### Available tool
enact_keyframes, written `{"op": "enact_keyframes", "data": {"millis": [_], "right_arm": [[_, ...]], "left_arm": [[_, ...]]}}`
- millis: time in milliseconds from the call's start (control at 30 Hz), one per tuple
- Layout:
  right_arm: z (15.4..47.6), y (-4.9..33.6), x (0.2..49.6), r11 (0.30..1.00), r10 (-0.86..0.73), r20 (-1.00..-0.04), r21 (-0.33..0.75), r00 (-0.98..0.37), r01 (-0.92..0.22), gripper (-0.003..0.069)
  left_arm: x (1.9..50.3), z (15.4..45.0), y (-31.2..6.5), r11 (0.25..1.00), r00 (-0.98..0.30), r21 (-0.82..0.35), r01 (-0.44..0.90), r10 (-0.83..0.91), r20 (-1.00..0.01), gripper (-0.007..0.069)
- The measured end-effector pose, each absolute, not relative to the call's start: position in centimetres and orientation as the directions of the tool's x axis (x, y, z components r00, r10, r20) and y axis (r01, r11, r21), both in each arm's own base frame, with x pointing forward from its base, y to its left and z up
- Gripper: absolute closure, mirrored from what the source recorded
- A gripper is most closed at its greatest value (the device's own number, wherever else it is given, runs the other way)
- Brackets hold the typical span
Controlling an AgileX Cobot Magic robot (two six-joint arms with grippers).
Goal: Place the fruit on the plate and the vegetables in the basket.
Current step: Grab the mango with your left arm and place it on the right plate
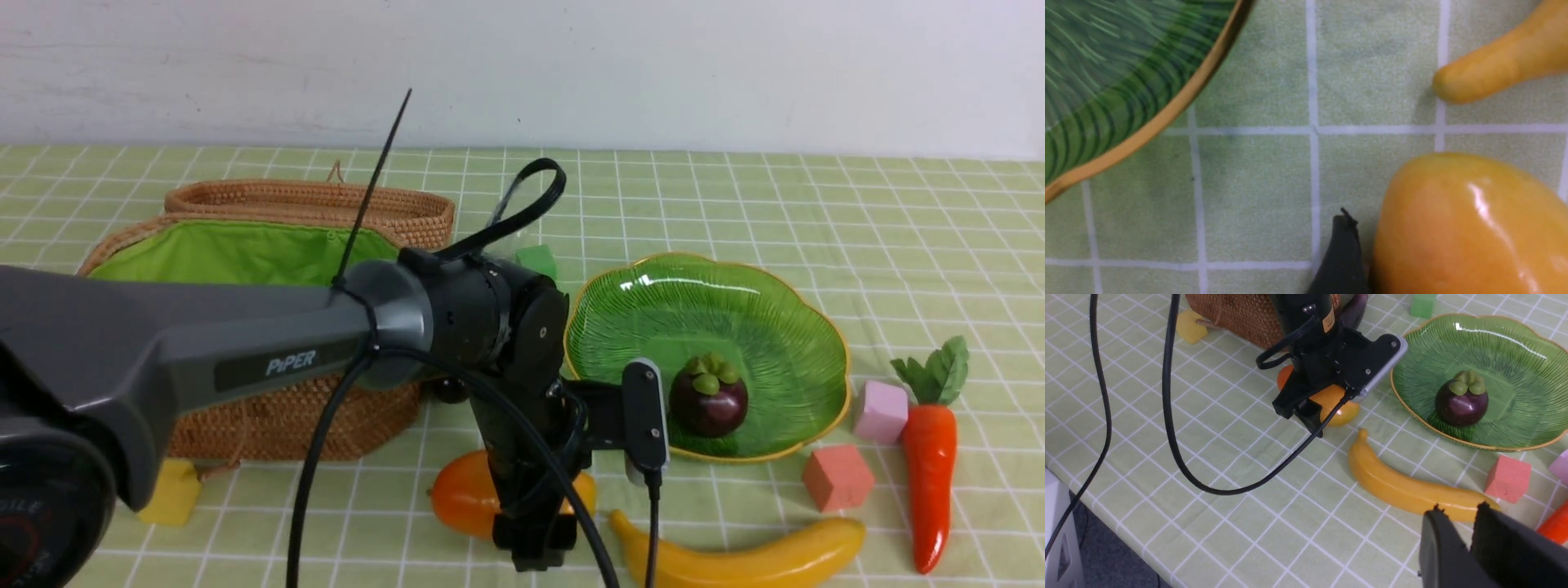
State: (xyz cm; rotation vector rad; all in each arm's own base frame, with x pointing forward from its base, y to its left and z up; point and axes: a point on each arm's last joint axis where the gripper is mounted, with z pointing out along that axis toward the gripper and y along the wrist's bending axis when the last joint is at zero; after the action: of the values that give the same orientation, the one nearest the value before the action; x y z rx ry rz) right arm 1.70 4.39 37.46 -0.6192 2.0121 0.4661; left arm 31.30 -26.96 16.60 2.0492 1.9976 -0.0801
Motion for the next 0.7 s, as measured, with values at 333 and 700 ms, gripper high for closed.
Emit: {"op": "enact_keyframes", "data": {"millis": [333, 700], "right_arm": [[37.4, 4.4, 1.7, 0.797, -0.237, -0.872, 0.078, -0.428, -0.6, 0.0531], [37.7, 4.4, 1.8, 0.803, -0.217, -0.888, 0.073, -0.405, -0.591, 0.0531]], "left_arm": [[31.5, 20.8, -26.8, 0.136, -0.067, 0.217, 0.967, 0.952, -0.298, 0.0071], [36.4, 30.3, -31.4, 0.499, -0.271, 0.181, 0.847, 0.7, -0.66, 0.0071]]}}
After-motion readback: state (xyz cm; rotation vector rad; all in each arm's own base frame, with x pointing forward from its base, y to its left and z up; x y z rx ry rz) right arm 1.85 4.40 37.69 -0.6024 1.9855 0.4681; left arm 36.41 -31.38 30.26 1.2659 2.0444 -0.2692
